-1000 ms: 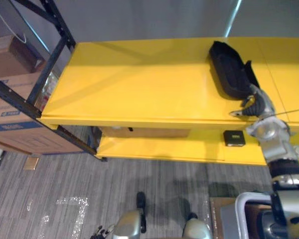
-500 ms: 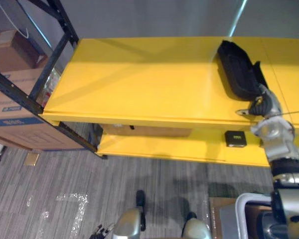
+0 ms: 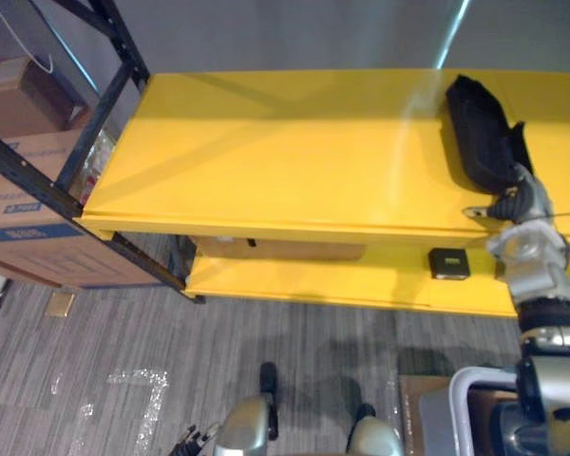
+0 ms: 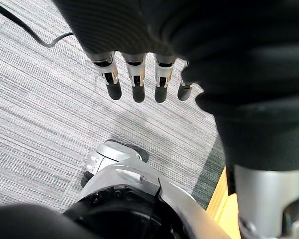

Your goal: Walk over and take plastic housings, then place them on the shelf

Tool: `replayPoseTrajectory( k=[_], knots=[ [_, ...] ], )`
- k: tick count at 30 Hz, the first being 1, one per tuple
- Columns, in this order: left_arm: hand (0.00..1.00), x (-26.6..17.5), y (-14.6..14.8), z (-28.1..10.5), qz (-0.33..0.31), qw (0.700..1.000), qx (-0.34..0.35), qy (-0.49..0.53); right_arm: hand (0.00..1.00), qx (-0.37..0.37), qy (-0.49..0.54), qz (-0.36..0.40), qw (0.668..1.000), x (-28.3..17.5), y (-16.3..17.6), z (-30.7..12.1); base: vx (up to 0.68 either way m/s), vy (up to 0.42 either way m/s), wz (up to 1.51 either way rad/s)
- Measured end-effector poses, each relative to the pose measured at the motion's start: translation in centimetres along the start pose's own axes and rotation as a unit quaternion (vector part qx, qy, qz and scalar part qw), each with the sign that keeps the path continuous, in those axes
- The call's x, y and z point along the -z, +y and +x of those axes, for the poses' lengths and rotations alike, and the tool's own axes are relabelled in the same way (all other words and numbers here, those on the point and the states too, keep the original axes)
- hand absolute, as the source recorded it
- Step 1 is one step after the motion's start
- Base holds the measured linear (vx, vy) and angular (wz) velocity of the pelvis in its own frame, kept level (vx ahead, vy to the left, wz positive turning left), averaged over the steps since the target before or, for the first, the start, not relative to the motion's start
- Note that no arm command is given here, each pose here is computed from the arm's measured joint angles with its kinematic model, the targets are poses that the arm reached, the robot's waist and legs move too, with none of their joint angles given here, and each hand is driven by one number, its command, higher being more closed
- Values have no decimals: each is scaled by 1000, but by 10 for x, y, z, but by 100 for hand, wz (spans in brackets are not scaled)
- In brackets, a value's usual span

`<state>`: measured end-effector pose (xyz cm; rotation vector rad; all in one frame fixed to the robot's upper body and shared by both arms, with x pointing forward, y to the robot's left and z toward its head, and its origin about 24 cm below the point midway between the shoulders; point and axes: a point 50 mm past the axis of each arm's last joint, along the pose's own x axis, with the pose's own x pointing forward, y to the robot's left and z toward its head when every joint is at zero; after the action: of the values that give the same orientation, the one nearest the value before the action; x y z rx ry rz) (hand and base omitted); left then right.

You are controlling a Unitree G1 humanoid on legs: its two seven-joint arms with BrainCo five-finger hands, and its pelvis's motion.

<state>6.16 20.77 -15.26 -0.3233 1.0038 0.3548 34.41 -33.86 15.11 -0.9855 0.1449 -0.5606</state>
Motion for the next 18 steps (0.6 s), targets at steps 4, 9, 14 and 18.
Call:
replayPoseTrajectory(
  k=[4, 9, 14, 18],
  knots=[
    [0, 0, 0, 0, 0, 1000, 0, 0, 0, 0, -2, 1, 1000, 0, 0, 0, 0, 0, 0],
    [0, -1, 0, 0, -1, 1000, 1, 2, 0, 4, -15, -3, 1000, -1, 0, 0, 0, 0, 0],
    [0, -3, -1, 0, -1, 1000, 2, 0, 0, 8, -53, -36, 998, -7, 0, -1, 0, 0, 0],
    [0, -5, -2, 0, -1, 1000, 4, -5, 0, 4, -92, -87, 992, -13, -1, -1, 0, 0, 0]
  ],
)
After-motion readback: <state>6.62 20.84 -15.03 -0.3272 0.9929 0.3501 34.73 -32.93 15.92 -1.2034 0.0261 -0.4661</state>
